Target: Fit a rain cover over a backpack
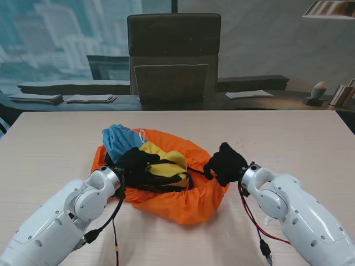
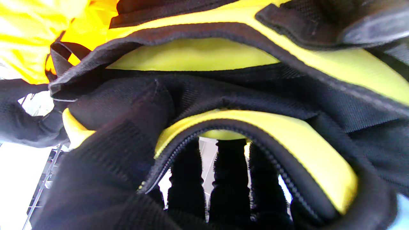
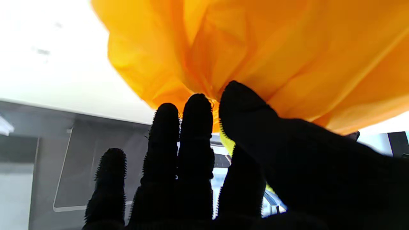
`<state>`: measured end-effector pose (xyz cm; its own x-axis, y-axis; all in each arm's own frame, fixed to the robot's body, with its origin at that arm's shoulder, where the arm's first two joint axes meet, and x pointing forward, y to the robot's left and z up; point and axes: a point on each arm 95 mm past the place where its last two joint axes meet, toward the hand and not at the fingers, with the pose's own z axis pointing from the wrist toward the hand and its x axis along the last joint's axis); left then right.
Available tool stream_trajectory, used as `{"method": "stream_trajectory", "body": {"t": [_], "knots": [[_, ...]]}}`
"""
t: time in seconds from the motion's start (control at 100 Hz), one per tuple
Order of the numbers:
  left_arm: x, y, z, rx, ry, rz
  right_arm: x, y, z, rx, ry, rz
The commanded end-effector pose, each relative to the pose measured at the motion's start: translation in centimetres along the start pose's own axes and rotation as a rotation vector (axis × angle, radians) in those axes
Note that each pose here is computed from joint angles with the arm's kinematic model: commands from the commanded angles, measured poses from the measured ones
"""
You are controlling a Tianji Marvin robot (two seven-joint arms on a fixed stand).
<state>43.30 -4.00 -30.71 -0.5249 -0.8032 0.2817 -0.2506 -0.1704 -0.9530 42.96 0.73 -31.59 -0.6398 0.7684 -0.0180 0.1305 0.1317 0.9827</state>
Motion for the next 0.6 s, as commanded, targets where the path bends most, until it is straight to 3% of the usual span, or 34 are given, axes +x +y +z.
{"method": "stream_trajectory", "body": {"t": [0.0, 0.59], "knots": [[0.0, 0.6, 0.0, -0.023, -0.003, -0.009, 0.3, -1.2, 0.1, 0.056, 0.001, 0.022], [0.0, 0.7, 0.1, -0.018, -0.004, -0.01, 1.8, -2.9, 0.7, 0.371, 0.016, -0.026]]}}
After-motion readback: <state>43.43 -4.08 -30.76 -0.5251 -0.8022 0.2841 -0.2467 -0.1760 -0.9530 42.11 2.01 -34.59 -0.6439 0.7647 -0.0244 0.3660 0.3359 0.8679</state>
